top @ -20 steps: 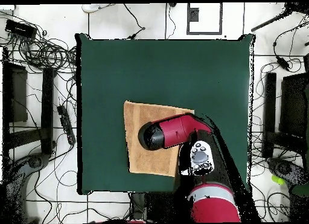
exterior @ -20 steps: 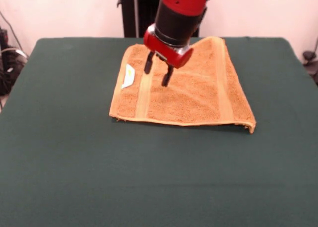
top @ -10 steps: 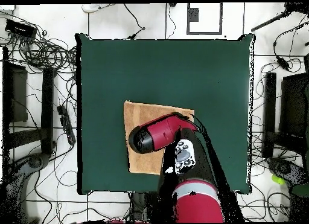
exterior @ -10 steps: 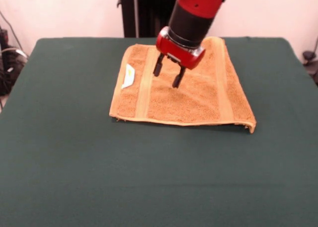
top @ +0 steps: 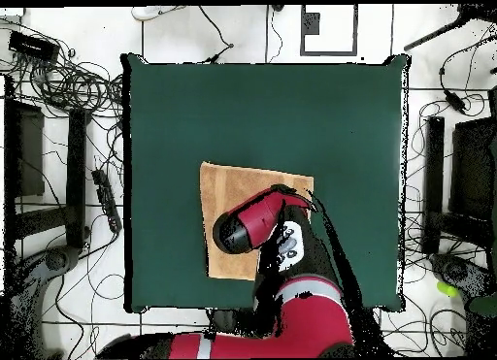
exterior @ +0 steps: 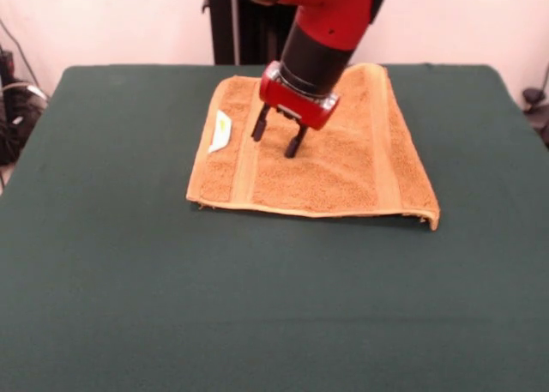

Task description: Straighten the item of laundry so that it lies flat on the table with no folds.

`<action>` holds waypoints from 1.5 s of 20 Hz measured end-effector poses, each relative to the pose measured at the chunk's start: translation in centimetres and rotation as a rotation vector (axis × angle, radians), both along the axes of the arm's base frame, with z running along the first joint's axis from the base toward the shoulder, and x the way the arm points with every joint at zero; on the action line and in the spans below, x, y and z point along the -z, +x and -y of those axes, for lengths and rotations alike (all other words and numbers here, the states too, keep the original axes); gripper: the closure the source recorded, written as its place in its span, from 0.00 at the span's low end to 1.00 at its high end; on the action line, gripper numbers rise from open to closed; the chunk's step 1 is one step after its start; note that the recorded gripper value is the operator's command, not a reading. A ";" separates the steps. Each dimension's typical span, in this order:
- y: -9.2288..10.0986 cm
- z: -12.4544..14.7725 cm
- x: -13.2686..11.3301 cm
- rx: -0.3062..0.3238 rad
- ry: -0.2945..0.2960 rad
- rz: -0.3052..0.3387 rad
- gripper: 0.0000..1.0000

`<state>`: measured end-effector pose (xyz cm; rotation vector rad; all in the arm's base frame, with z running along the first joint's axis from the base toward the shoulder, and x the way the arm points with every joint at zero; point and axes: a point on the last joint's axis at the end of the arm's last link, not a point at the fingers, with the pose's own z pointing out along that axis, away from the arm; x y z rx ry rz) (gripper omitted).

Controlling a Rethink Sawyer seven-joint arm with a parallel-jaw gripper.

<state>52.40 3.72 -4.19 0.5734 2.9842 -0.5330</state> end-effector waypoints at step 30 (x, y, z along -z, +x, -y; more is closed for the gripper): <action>2.3 9.0 -0.6 -0.494 -0.300 0.030 0.00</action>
